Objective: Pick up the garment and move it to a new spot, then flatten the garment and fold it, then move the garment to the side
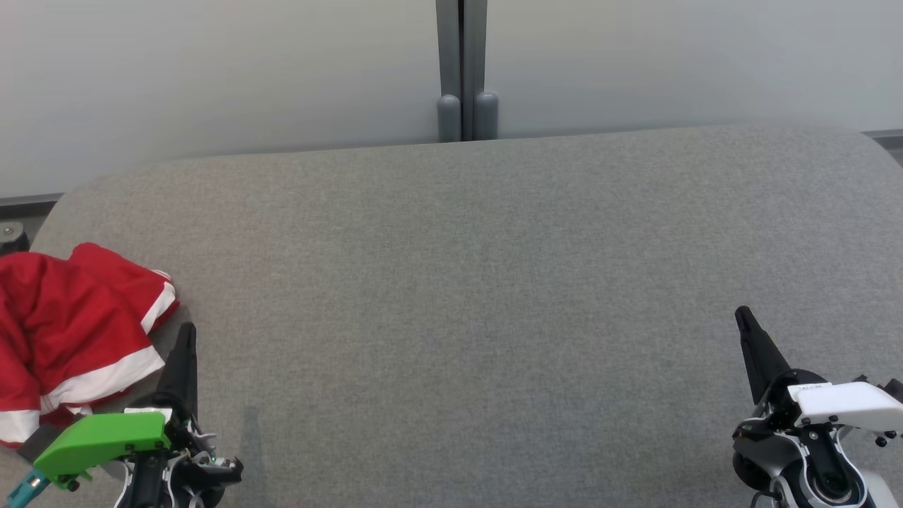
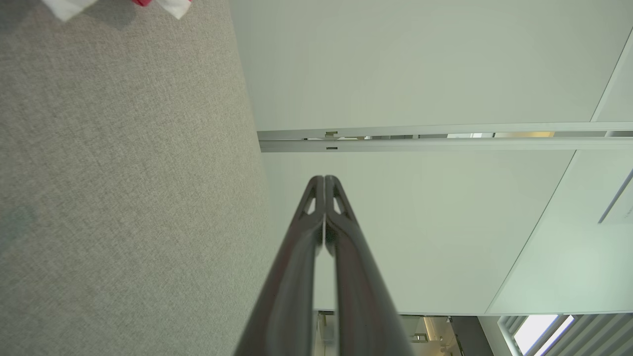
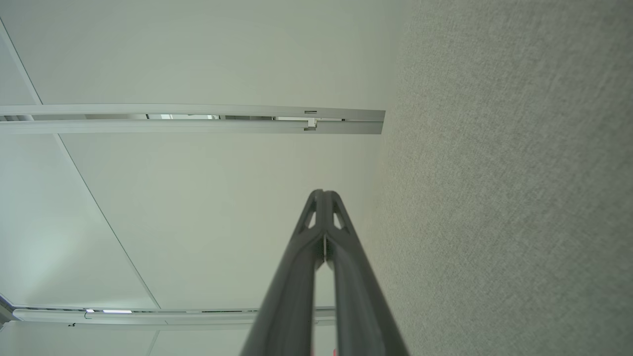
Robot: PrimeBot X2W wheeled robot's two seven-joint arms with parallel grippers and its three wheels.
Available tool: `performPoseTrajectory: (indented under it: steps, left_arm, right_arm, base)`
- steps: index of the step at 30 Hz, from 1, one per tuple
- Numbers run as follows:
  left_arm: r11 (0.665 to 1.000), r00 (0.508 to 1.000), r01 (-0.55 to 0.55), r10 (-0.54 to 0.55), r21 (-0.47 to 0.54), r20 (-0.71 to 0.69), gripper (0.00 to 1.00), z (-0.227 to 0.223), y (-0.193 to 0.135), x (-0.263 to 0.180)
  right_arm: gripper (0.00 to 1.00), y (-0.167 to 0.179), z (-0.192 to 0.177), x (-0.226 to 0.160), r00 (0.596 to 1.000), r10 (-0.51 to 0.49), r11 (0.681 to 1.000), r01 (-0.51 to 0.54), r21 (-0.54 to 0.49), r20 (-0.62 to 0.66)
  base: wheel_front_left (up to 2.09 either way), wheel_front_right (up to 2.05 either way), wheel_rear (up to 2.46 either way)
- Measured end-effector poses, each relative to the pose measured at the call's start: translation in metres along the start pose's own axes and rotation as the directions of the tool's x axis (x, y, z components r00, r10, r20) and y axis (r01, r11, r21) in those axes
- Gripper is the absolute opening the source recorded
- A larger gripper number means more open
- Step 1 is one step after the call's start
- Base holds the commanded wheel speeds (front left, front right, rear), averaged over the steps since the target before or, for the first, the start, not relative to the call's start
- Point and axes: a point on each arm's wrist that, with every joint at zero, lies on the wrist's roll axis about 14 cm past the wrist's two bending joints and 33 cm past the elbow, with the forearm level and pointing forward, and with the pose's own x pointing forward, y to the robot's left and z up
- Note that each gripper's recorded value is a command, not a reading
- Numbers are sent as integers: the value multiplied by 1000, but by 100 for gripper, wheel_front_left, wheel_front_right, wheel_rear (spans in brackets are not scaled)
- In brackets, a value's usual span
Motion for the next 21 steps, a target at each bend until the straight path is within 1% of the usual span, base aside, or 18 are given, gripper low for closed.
performPoseTrajectory:
  steps: [21]
  left_arm:
    - [1000,1000,0,0,0,0,0,0,0,0]
  right_arm:
    - [0,0,0,0,1000,0,1000,0,0,0]
  base:
    - [0,0,0]
